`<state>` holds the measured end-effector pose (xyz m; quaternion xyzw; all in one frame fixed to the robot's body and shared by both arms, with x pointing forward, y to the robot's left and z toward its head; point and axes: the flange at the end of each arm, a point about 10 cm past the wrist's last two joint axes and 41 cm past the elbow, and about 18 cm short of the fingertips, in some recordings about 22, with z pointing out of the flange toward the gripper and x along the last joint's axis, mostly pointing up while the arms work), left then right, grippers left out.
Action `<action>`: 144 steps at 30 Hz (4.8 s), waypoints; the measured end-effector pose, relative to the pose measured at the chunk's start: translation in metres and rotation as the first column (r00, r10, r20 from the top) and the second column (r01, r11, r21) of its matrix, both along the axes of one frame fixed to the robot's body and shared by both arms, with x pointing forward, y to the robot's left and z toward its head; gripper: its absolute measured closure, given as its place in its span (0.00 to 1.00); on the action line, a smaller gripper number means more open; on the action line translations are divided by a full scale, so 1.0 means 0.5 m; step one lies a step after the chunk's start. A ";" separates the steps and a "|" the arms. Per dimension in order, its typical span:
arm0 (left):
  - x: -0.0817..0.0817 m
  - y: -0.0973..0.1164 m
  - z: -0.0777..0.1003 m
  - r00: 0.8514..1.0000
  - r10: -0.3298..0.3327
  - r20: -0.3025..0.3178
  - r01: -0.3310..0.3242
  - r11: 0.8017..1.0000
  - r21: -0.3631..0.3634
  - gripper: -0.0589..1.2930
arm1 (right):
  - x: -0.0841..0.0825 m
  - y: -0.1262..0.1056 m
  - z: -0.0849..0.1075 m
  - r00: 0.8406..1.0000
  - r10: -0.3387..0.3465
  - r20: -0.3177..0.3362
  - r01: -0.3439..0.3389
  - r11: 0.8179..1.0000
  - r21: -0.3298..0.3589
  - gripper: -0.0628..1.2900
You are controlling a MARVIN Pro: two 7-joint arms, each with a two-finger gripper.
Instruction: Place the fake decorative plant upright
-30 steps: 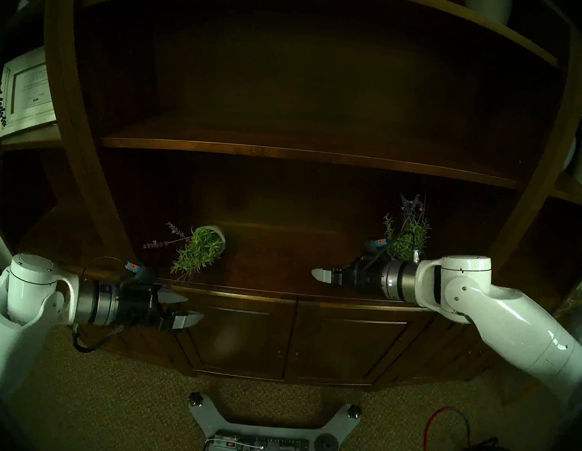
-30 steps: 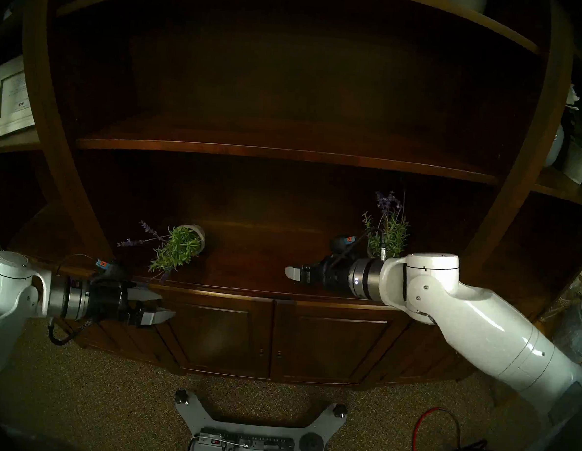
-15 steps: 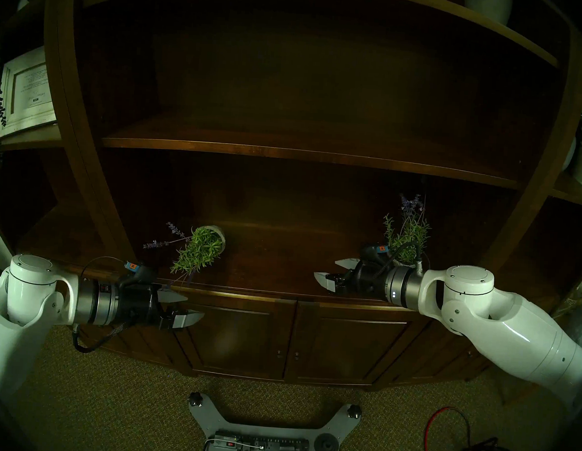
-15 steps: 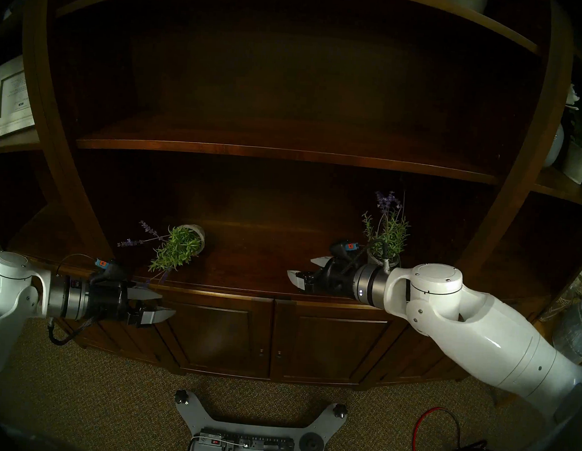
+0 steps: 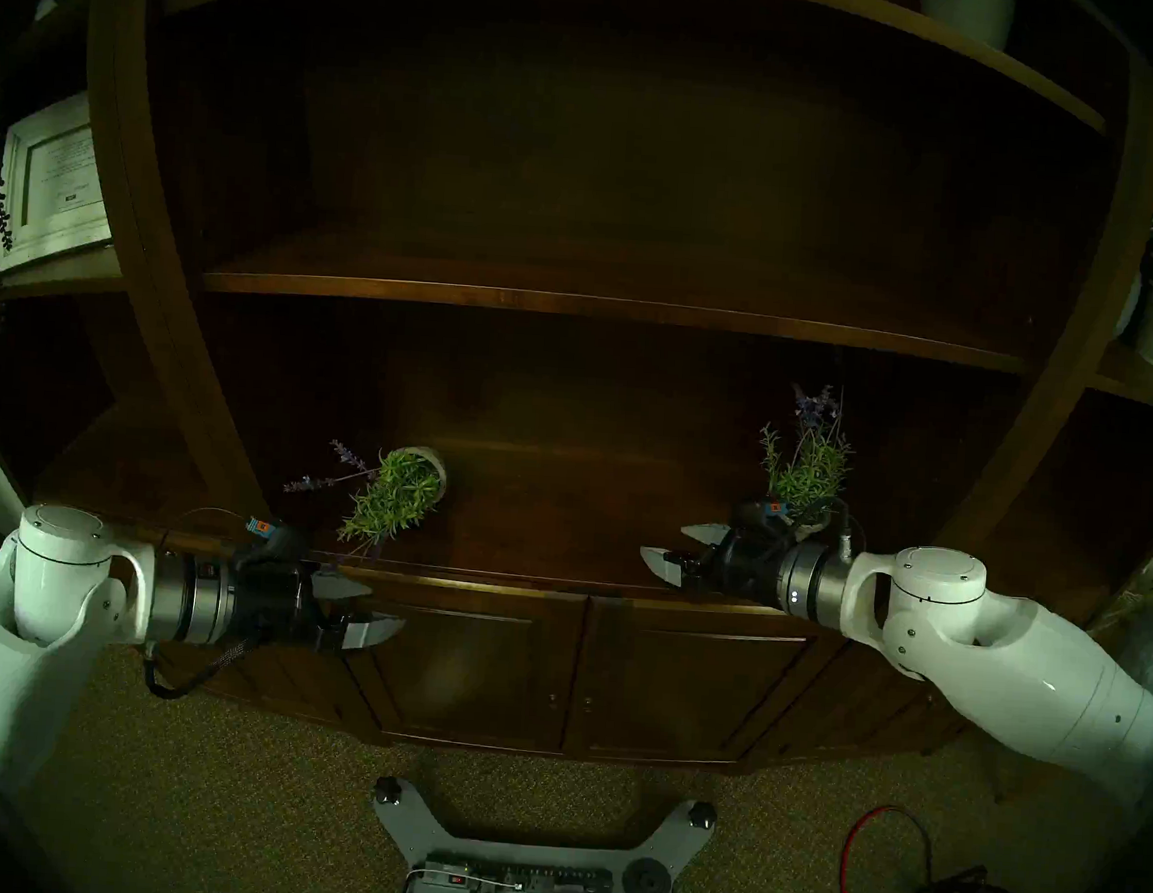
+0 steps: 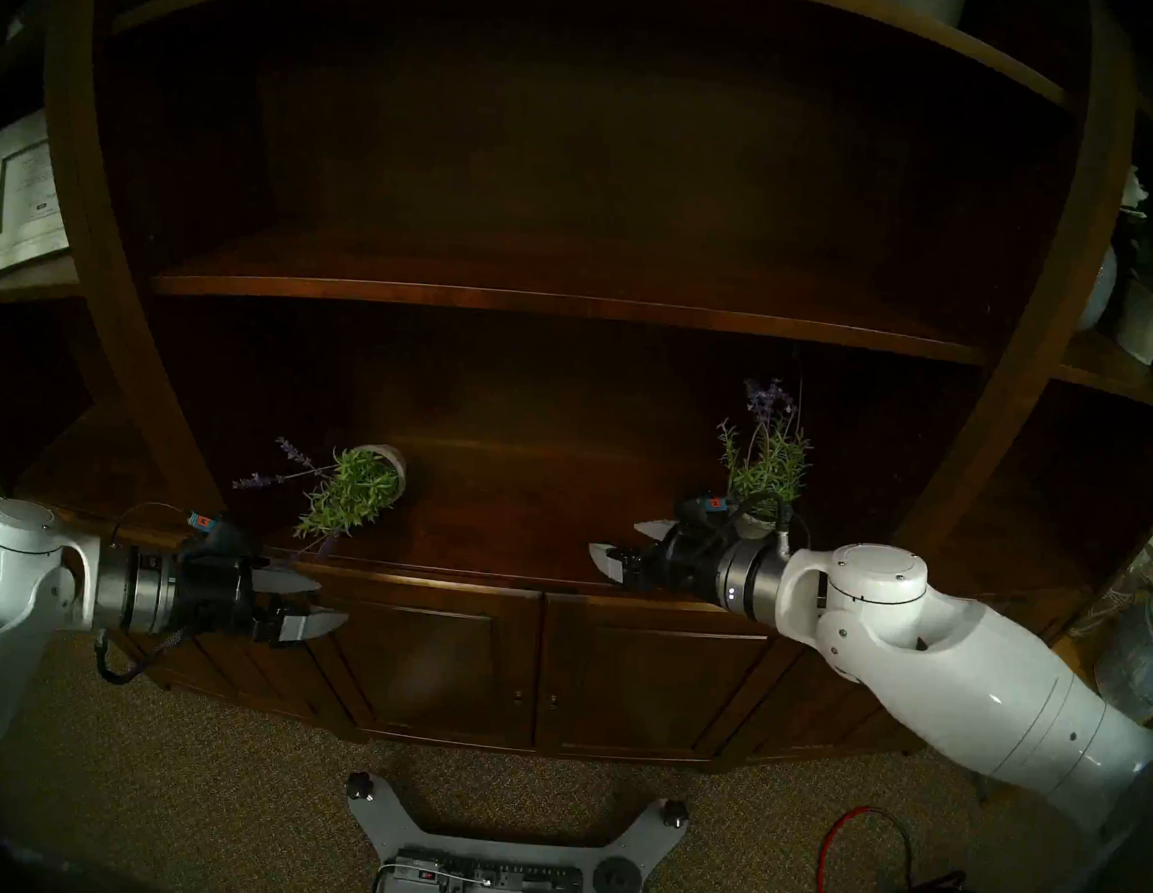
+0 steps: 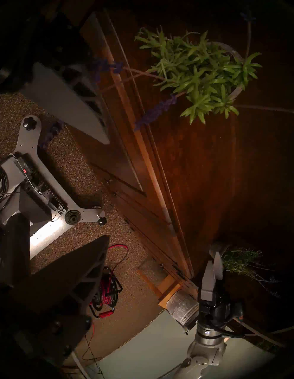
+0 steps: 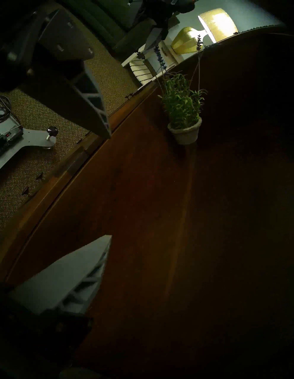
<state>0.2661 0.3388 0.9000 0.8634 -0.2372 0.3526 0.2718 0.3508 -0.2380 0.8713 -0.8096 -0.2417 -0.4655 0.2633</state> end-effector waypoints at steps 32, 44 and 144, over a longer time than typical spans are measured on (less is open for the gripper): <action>0.000 0.000 0.001 1.000 0.000 0.001 0.000 1.000 0.000 0.06 | 0.000 -0.014 -0.004 0.998 -0.030 0.052 0.031 0.999 -0.027 0.06; -0.007 -0.003 0.014 1.000 -0.015 -0.025 0.015 1.000 0.009 0.06 | -0.001 -0.013 -0.004 0.998 -0.025 0.050 0.027 0.999 -0.023 0.06; 0.114 0.098 -0.073 0.940 -0.033 0.340 -0.069 0.957 0.283 0.06 | -0.002 -0.014 -0.004 0.999 -0.022 0.049 0.023 0.999 -0.022 0.06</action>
